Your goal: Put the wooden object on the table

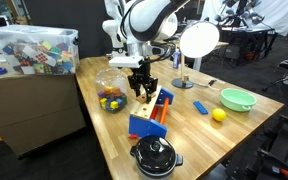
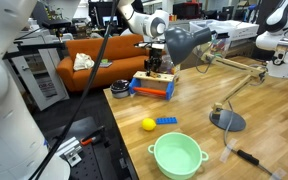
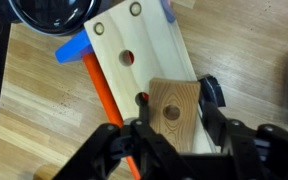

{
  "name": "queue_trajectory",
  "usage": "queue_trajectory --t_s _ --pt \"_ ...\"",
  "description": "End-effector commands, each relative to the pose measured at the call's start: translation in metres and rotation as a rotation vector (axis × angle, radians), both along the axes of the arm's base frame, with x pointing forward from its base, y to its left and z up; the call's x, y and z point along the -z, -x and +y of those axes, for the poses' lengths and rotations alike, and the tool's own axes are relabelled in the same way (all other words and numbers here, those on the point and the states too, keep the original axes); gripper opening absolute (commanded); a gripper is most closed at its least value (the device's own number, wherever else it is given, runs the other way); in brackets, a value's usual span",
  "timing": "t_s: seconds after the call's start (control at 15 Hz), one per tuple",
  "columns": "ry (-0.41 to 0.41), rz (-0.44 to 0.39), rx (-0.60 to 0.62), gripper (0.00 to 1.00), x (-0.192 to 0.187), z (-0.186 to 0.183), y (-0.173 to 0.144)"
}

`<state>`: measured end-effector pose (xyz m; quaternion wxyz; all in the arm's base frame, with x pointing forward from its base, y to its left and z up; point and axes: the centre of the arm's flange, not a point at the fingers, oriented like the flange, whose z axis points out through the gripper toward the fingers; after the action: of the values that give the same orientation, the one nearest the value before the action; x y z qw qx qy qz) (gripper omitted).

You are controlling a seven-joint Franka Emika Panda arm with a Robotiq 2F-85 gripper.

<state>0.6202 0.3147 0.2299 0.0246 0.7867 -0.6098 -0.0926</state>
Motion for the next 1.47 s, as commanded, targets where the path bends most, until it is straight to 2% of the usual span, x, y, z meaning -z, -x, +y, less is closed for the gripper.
queue_trajectory --t_s 0.0,0.6,1.07,1.4 --pt "-0.031 -0.016 0.014 0.36 -0.001 -0.002 0.004" --pt "-0.025 -0.019 -0.031 0.45 -0.008 0.015 0.01" --pt "-0.01 -0.031 -0.065 0.41 -0.018 0.028 0.017" --pt "0.008 -0.088 -0.074 0.38 -0.047 0.022 0.007"
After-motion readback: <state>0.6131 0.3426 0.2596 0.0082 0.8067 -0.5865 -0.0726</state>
